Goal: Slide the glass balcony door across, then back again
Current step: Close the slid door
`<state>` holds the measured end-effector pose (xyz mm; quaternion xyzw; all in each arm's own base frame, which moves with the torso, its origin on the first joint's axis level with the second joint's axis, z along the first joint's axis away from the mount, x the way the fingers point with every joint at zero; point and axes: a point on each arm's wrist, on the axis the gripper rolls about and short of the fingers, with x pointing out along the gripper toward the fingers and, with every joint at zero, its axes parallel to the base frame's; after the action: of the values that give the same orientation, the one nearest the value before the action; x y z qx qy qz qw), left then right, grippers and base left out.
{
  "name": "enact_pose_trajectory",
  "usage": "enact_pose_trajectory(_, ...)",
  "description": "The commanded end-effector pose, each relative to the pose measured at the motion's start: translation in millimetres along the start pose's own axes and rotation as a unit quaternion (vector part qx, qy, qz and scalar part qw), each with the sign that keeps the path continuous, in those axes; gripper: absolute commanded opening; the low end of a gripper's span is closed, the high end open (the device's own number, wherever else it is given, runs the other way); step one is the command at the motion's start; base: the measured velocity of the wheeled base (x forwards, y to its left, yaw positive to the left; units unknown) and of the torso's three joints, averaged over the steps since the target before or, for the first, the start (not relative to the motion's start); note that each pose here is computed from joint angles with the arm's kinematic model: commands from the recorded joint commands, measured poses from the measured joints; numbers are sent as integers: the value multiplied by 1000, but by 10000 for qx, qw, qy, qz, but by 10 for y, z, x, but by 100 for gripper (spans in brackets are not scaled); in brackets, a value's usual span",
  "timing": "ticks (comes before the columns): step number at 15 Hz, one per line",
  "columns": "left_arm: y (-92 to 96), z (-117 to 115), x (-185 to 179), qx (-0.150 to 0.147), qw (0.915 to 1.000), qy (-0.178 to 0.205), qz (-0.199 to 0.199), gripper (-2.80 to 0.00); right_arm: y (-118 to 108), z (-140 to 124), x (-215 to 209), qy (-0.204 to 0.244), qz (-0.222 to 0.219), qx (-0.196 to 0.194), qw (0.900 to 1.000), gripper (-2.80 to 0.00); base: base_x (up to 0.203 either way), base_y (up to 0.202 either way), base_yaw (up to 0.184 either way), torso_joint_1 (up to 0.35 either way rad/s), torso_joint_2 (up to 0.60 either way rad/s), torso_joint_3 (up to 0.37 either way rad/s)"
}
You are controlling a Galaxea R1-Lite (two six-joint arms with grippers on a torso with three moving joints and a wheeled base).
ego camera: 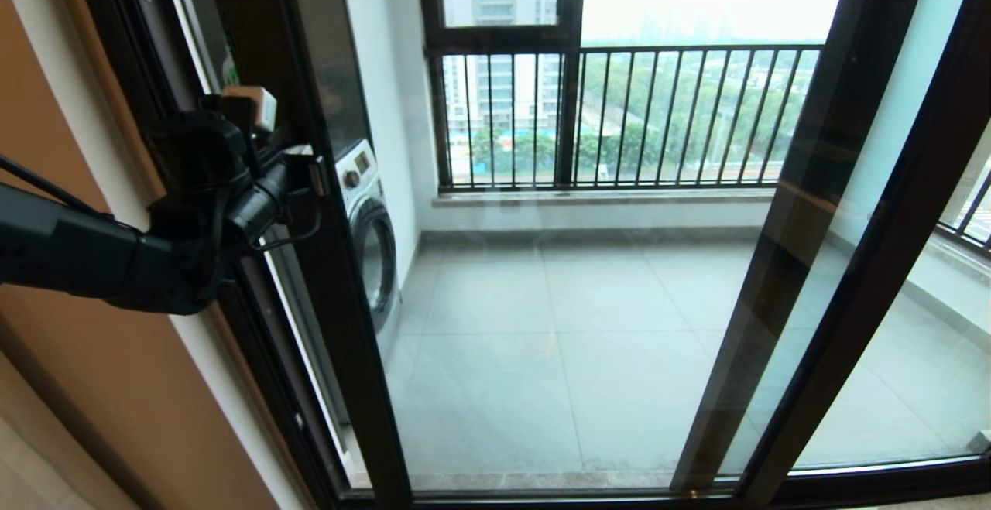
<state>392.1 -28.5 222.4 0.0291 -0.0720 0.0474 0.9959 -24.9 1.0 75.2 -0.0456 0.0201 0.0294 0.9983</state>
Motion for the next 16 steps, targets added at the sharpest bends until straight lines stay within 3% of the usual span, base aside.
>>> enact_pose_trajectory(1, 119, -12, 27, 28, 9999, -45, 123, -280, 0, 0, 1, 7, 7, -6, 10000, -280, 0, 0, 0, 0, 0, 0)
enact_pose_trajectory(6, 237, -21, 32, 53, 9998, -37, 212, -280, 0, 0, 1, 7, 7, -6, 10000, -280, 0, 0, 0, 0, 0, 0)
enact_pose_trajectory(10, 466, -59, 7, 104, 9993, 37, 354, -280, 0, 0, 1, 7, 7, -6, 10000, -280, 0, 0, 0, 0, 0, 0)
enact_pose_trajectory(16, 649, -81, 6, 138, 9986, 68, 503, -280, 0, 0, 1, 7, 7, -6, 10000, -280, 0, 0, 0, 0, 0, 0)
